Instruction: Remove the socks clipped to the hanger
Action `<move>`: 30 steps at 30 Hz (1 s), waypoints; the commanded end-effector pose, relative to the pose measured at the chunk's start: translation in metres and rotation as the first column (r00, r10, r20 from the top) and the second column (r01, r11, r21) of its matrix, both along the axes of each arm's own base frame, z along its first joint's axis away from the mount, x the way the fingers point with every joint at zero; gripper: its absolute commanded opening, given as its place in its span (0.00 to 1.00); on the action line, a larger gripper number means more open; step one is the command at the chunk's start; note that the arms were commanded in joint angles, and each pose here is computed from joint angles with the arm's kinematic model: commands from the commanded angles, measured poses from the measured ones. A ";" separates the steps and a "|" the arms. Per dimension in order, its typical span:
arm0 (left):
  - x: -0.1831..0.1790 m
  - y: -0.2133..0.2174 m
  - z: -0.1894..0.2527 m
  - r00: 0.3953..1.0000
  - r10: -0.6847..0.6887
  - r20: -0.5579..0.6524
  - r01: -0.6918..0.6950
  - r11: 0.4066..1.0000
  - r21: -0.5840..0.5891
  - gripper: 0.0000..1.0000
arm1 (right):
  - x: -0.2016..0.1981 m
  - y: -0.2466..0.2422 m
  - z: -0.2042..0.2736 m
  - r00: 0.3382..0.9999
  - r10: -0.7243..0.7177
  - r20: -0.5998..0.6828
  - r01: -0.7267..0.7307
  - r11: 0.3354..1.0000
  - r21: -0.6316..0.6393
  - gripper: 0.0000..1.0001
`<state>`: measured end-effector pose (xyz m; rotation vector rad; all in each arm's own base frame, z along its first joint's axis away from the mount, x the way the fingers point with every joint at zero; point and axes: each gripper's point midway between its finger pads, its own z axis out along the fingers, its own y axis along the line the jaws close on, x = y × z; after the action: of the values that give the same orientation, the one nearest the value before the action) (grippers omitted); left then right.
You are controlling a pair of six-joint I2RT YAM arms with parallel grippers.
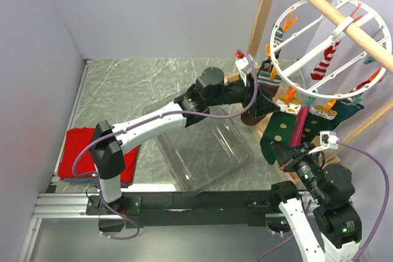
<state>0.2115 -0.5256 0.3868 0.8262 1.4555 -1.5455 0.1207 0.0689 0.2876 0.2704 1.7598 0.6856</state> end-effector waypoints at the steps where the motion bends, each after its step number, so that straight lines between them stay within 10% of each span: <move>1: 0.011 -0.002 0.049 0.994 0.054 0.093 -0.042 0.991 -0.125 0.79 | -0.009 0.003 0.012 0.998 0.033 0.045 -0.033 0.999 -0.002 0.00; 30: 0.029 -0.051 0.045 0.994 0.109 0.022 -0.101 0.971 -0.218 0.72 | -0.019 0.009 0.011 0.995 0.082 0.059 -0.082 0.997 0.005 0.00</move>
<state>0.2472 -0.5726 0.4059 0.6559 1.3302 -1.5359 0.1079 0.0778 0.2890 0.2153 1.7493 0.7464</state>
